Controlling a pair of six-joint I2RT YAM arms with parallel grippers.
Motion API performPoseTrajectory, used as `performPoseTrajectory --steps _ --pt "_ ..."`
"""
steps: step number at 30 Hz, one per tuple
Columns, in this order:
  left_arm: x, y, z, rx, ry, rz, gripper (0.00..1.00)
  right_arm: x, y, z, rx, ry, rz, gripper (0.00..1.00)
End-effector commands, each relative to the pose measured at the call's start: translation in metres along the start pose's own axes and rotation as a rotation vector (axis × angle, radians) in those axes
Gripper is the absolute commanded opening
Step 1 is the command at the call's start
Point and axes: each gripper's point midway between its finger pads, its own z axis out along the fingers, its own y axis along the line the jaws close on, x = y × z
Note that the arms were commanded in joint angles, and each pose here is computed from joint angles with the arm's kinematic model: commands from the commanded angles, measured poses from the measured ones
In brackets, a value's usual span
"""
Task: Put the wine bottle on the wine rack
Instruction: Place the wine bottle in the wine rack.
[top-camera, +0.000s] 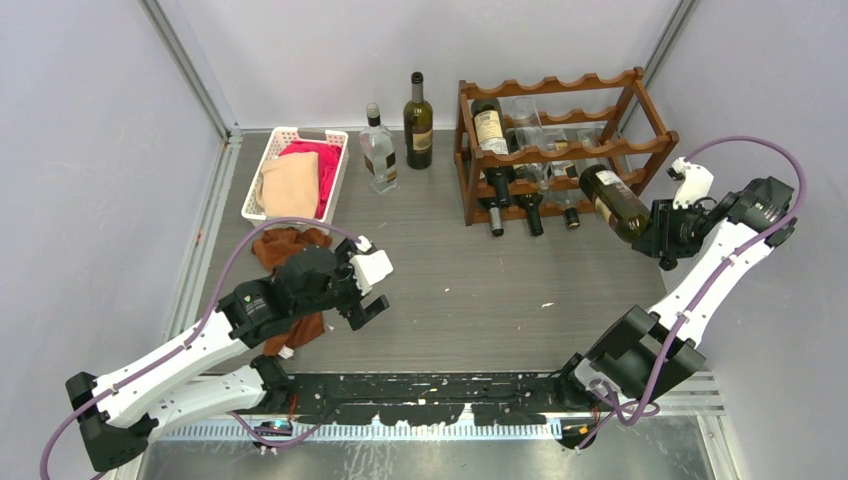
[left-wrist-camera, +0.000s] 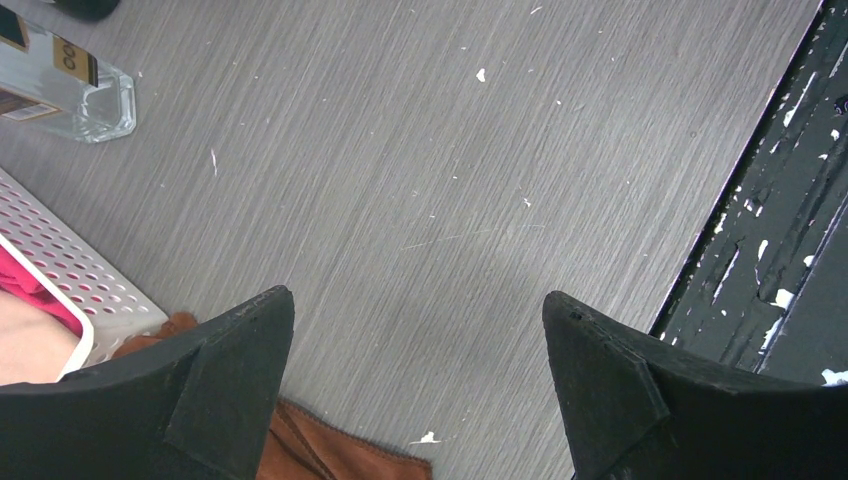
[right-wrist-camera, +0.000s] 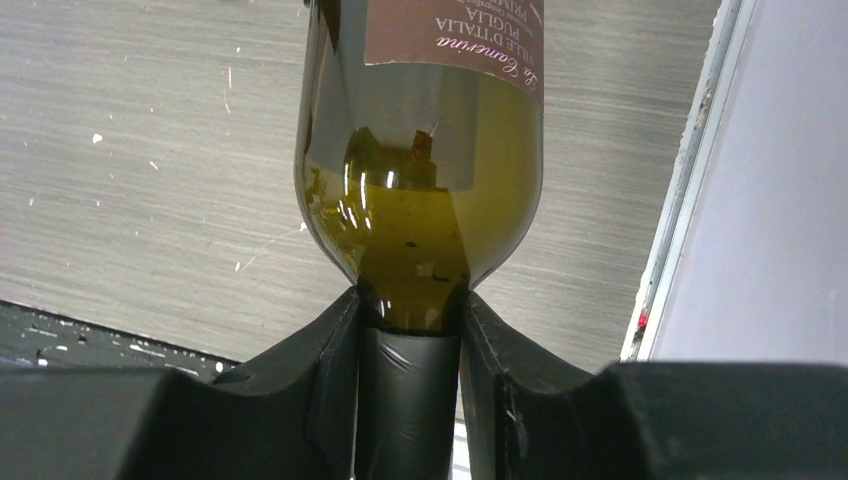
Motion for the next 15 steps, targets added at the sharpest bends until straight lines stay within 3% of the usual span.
performPoseTrajectory --steps 1,15 --pt "-0.011 0.003 0.001 -0.006 -0.047 0.009 0.93 -0.043 0.001 -0.007 0.020 -0.206 -0.071 0.01" --pt "-0.011 0.004 0.000 -0.012 -0.051 0.013 0.93 -0.053 0.001 0.009 -0.025 -0.281 -0.048 0.01"
